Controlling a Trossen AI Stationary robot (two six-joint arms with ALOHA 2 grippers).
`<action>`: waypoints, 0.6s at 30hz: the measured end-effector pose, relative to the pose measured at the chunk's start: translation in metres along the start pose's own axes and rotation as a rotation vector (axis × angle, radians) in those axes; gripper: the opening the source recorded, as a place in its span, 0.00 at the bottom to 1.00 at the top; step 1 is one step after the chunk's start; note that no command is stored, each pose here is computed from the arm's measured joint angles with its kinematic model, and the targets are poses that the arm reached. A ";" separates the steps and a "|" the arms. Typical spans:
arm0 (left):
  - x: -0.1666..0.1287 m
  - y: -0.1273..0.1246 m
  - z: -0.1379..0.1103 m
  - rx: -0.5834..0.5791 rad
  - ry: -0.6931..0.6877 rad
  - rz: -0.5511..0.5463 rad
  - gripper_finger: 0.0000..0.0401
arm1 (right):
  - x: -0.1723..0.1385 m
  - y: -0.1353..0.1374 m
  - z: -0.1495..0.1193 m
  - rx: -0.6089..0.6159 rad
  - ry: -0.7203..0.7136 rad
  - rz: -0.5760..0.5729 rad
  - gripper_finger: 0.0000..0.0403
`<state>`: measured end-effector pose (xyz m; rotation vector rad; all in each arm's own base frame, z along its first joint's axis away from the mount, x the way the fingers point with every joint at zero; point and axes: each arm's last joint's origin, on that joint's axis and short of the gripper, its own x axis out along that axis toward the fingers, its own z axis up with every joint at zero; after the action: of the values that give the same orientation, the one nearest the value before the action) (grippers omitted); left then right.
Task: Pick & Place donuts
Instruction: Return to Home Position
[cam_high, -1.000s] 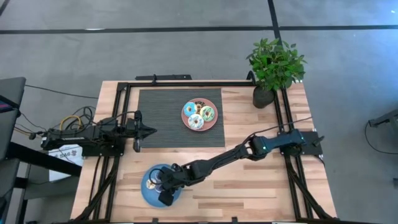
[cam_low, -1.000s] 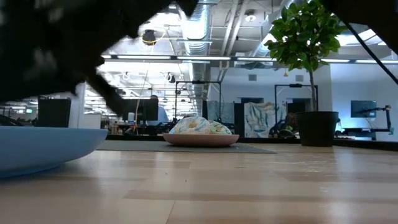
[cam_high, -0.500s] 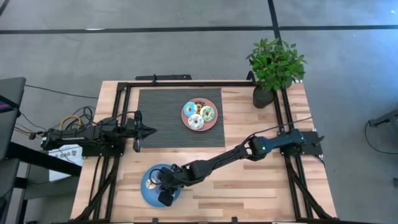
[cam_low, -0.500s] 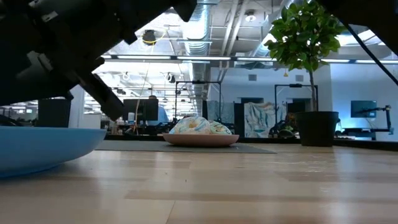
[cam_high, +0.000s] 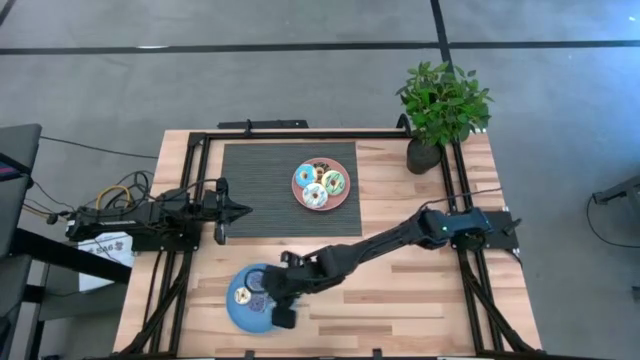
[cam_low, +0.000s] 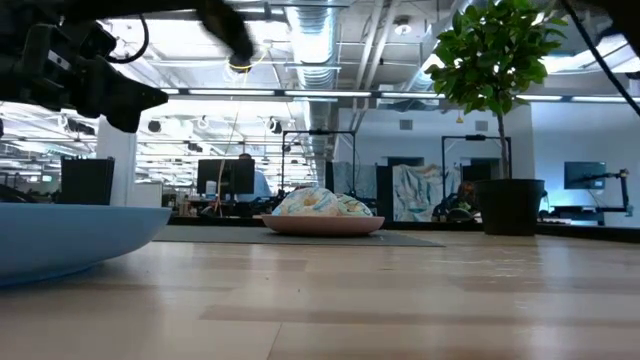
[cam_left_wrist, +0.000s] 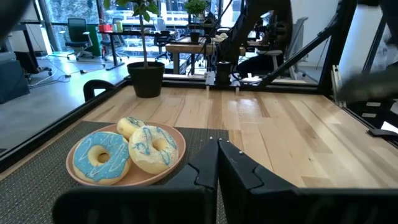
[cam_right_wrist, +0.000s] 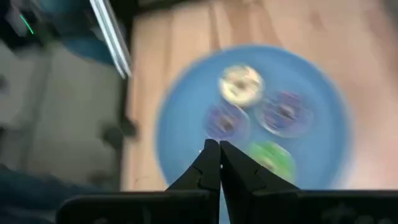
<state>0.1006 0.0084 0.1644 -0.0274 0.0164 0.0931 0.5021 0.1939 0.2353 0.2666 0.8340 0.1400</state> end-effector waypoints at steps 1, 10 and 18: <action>0.000 0.000 0.000 0.000 0.000 0.000 0.00 | -0.009 0.003 -0.002 -0.056 0.025 -0.033 0.00; 0.000 0.000 0.000 0.000 0.000 0.000 0.00 | -0.075 0.008 -0.034 -0.284 0.197 -0.254 0.00; 0.000 0.000 0.000 0.000 0.000 0.000 0.00 | -0.132 -0.037 -0.110 -0.185 0.070 -0.199 0.00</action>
<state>0.1006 0.0083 0.1643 -0.0272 0.0169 0.0928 0.3328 0.1483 0.2485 0.0043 0.9062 0.0394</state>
